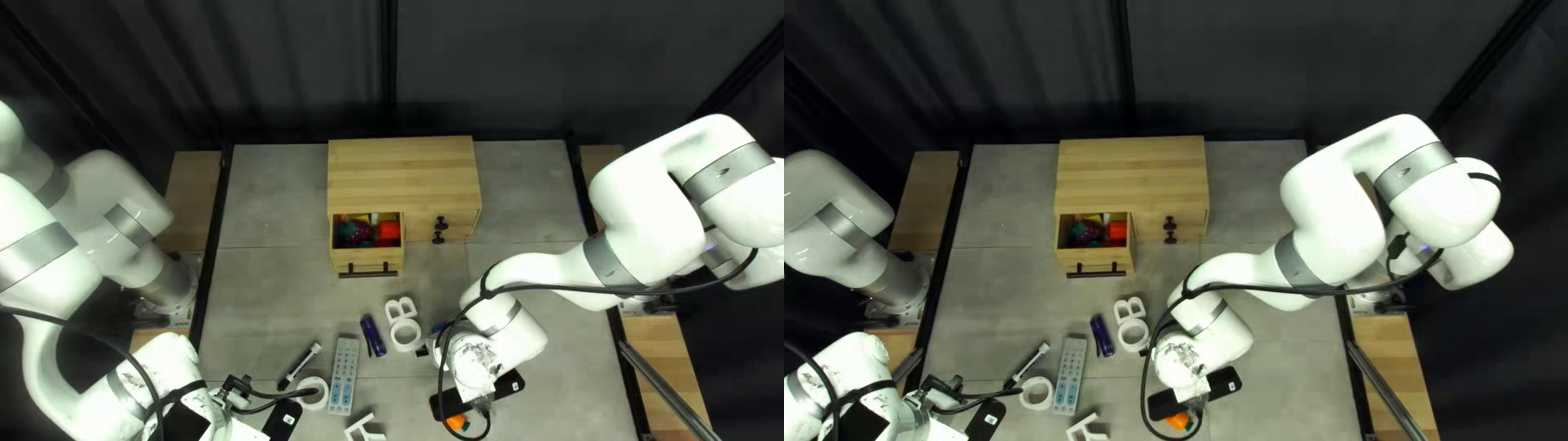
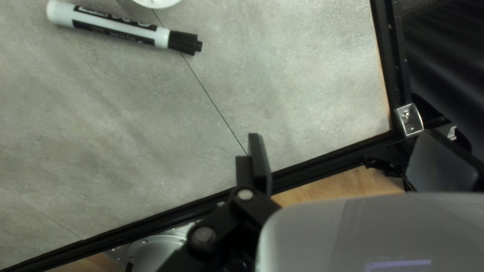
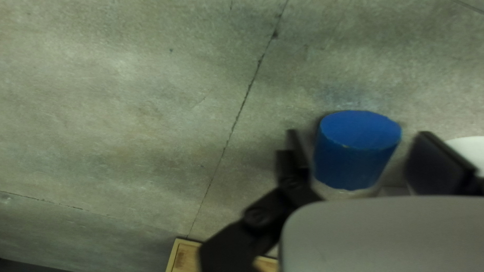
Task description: Open drawers and place objects into drawer and close
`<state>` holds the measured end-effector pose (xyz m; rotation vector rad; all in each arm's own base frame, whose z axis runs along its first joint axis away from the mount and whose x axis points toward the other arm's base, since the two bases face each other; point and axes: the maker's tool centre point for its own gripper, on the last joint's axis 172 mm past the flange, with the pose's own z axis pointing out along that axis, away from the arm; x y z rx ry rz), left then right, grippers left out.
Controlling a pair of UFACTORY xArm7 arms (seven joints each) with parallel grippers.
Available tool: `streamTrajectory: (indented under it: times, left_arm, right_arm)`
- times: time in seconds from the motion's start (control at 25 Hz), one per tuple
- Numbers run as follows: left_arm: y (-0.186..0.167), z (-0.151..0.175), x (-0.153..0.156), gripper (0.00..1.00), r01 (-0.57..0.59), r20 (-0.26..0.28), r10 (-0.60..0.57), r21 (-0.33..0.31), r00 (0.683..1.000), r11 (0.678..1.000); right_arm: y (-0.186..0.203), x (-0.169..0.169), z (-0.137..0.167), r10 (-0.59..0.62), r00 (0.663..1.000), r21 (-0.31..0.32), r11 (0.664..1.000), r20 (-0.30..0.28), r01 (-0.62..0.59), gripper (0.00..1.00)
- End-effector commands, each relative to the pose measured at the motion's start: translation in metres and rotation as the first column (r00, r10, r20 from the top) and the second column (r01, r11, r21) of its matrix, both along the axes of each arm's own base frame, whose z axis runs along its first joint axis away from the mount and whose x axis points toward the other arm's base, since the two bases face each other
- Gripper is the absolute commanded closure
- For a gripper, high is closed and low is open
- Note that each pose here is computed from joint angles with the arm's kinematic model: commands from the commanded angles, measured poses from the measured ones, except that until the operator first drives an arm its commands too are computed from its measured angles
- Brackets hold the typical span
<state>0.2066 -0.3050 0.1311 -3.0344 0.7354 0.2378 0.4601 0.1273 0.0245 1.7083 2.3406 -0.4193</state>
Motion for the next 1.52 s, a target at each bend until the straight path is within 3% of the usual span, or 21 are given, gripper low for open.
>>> streamTrajectory:
  times: [0.04, 0.24, 0.36, 0.52, 0.68, 0.8, 1.16, 1.44, 1.48, 1.52]
  left_arm:
    - [0.000, 0.000, 0.000, 0.00, 0.000, 0.000, 0.000, 0.000, 1.000, 1.000]
    - [0.000, 0.000, 0.000, 0.00, 0.000, 0.000, 0.000, 0.000, 1.000, 1.000]
    - [0.000, 0.000, 0.000, 0.00, 0.000, 0.000, 0.000, 0.000, 1.000, 1.000]
    - [0.000, 0.000, 0.000, 0.00, 0.000, 0.000, 0.000, 0.000, 1.000, 1.000]
    - [0.000, 0.000, 0.000, 0.00, 0.000, 0.000, 0.000, 0.000, 1.000, 1.000]
    - [0.000, 0.000, 0.000, 0.00, 0.000, 0.000, 0.000, 0.000, 1.000, 1.000]
    - [0.000, 0.000, 0.000, 0.00, 0.000, 0.000, 0.000, 0.000, 1.000, 1.000]
    - [0.000, 0.000, 0.000, 0.00, 0.000, 0.000, 0.000, 0.000, 1.000, 1.000]
    - [0.000, 0.000, 0.000, 0.00, 0.000, 0.000, 0.000, 0.000, 1.000, 1.000]
    - [0.000, 0.000, 0.000, 0.00, 0.000, 0.000, 0.000, 0.000, 1.000, 1.000]
  right_arm:
    - [0.006, -0.001, 0.016, -0.010, 1.000, -0.010, 1.000, 0.008, 0.011, 0.92]
    - [0.013, 0.011, 0.065, -0.063, 0.998, -0.044, 0.997, 0.030, 0.064, 0.96]
    - [0.000, 0.028, 0.111, -0.171, 0.981, -0.057, 0.983, 0.092, 0.177, 0.99]
    - [-0.032, 0.045, 0.150, -0.326, 0.926, -0.019, 0.942, 0.191, 0.336, 1.00]
    - [-0.069, 0.067, 0.178, -0.460, 0.840, 0.038, 0.882, 0.286, 0.470, 1.00]
    - [-0.089, 0.084, 0.187, -0.487, 0.809, 0.058, 0.866, 0.330, 0.497, 1.00]
    - [-0.160, 0.124, 0.181, -0.498, 0.760, 0.111, 0.858, 0.418, 0.501, 1.00]
    - [-0.181, 0.136, 0.181, -0.461, 0.774, 0.112, 0.880, 0.434, 0.462, 0.99]
    - [-0.182, 0.136, 0.182, -0.457, 0.776, 0.112, 0.882, 0.434, 0.457, 0.98]
    - [-0.182, 0.136, 0.182, -0.455, 0.778, 0.111, 0.884, 0.433, 0.454, 0.78]
